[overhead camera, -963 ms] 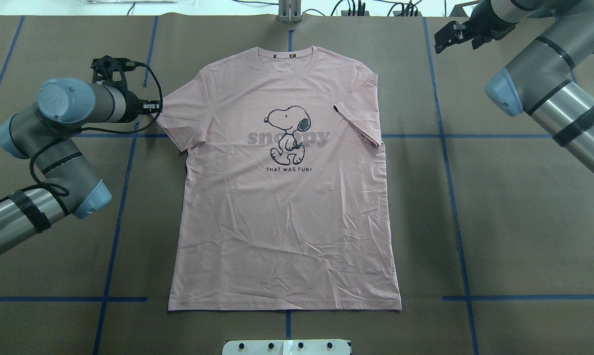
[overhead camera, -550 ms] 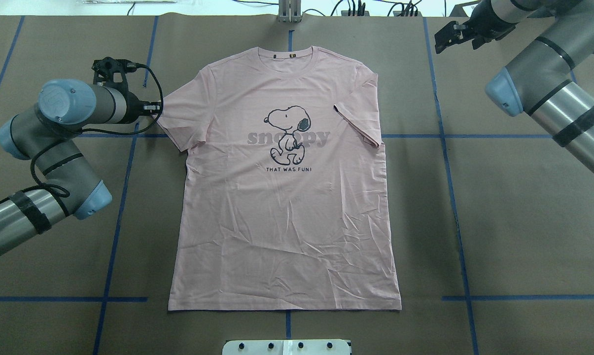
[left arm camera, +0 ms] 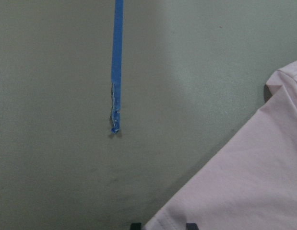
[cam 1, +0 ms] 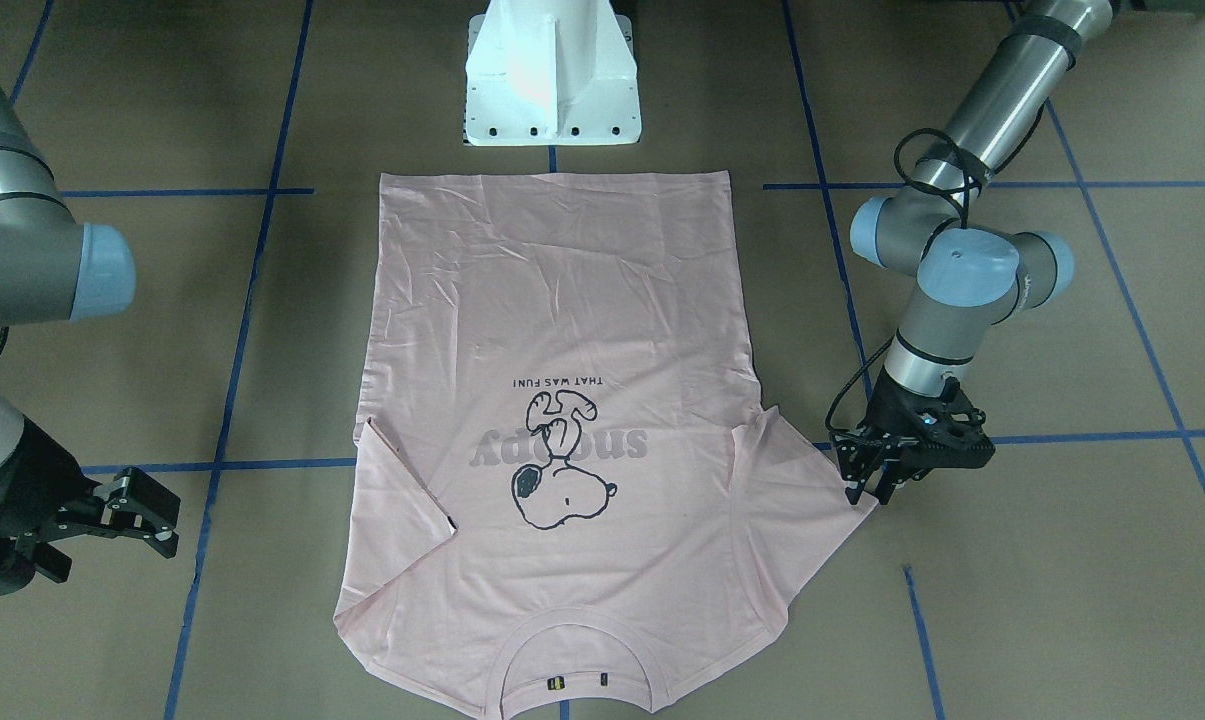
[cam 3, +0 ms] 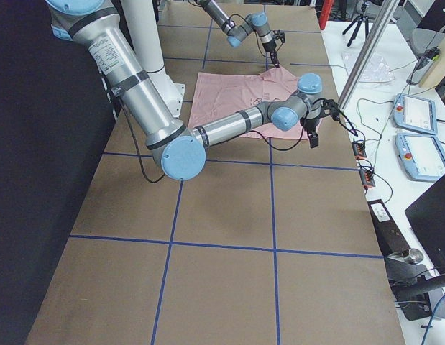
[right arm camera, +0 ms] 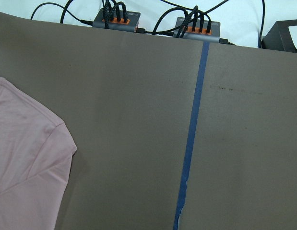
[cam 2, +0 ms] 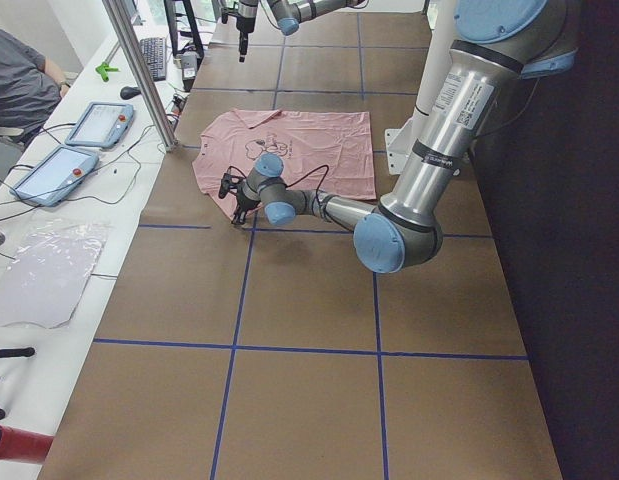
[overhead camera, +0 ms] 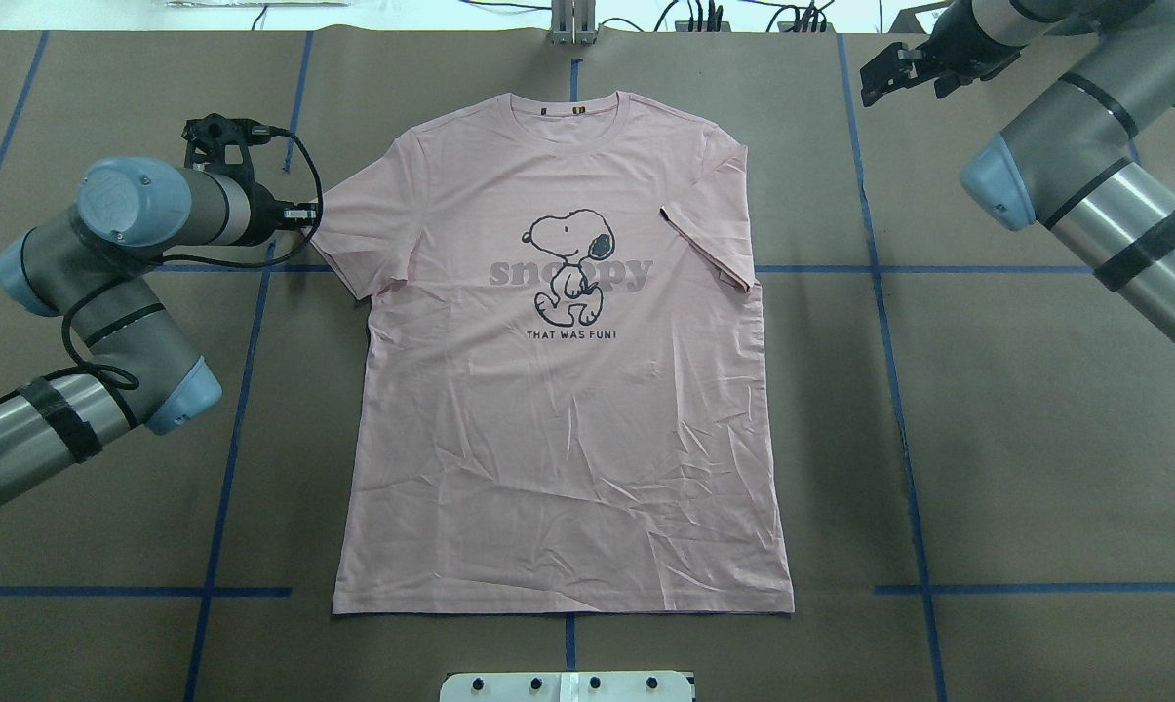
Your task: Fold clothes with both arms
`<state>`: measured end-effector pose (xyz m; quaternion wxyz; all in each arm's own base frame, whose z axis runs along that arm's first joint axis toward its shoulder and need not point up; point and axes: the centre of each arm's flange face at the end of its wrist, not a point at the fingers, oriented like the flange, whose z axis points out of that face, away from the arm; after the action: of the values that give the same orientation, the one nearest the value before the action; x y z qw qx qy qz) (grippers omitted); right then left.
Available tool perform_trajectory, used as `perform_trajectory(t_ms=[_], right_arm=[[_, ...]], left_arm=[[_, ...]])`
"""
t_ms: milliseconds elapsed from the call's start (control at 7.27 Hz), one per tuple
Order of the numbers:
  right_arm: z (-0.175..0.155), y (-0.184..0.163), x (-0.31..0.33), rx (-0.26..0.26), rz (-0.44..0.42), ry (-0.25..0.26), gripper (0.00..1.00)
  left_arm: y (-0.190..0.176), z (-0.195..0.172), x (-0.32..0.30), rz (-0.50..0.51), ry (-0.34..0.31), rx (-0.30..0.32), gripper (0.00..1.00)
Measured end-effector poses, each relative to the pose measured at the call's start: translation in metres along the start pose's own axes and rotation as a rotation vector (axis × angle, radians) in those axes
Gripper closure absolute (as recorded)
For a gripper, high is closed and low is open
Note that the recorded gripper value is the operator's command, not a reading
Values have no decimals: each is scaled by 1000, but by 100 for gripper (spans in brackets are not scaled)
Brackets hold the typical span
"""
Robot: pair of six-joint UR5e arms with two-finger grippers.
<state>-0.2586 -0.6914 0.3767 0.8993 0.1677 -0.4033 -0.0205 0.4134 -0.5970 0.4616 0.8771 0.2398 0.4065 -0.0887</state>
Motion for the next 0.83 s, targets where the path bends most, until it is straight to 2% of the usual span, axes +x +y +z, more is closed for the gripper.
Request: perform_trajectory(t_ms=[138,550,825], right_arm=[[0,0,0,0,0,0,0],[0,0,1,1,1,0,0],[-1,0,1,1,1,0,0]], left_arm=[[0,0,0,10,0,0,99],[-1,-2,1,40,3,3,100],[-9,-20,18,104,28,18,100]])
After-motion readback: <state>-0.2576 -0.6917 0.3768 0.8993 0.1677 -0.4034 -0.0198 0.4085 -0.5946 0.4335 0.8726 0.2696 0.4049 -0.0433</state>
